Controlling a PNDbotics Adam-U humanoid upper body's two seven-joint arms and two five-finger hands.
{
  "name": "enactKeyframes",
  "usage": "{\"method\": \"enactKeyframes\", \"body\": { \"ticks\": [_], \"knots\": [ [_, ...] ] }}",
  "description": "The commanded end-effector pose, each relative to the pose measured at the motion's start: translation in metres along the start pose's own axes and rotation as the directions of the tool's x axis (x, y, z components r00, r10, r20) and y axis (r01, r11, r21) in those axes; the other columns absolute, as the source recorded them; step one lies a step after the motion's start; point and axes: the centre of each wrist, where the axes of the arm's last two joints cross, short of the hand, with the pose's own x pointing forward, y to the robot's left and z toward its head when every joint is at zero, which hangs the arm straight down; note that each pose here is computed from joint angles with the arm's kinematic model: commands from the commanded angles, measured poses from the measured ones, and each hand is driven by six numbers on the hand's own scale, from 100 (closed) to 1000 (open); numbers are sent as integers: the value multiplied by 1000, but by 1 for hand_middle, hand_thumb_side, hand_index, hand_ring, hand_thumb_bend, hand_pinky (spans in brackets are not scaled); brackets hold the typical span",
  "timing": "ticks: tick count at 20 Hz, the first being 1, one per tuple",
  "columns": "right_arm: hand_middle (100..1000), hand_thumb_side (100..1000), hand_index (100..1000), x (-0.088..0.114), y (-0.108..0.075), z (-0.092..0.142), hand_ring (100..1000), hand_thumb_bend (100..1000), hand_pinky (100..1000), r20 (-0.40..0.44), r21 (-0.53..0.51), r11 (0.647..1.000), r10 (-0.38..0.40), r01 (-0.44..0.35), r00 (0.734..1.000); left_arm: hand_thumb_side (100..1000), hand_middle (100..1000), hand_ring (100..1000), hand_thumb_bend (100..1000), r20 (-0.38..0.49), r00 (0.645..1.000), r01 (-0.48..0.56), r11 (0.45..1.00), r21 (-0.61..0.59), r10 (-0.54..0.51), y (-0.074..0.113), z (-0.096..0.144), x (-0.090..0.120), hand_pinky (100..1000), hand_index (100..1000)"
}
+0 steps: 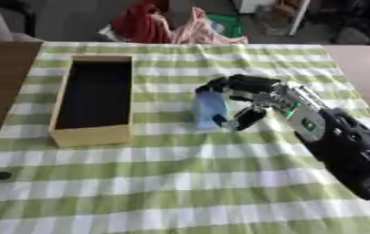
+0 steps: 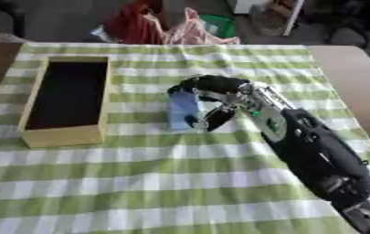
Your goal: Pick up objects on the table and place them in the box.
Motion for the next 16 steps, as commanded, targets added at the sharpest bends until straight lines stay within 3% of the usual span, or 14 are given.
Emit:
{"method": "enactKeyframes", "body": {
  "ticks": [1,7,16],
  "knots": [
    [681,108,978,9,-36,-3,781,100,787,40,-117,992,41,-36,998,619,702,893,100,15,1000,20,1000,-7,-19,3,-2,6,623,670],
    [682,100,975,28,-72,-22,789,100,784,125,-207,978,47,-20,991,618,702,893,100,14,1000,18,1000,-16,-18,3,-1,5,623,669],
    [679,100,975,45,-87,-69,797,100,779,194,-232,972,25,21,981,620,701,893,100,24,1000,12,998,-56,-10,-3,-6,8,623,667]
  ]
}}
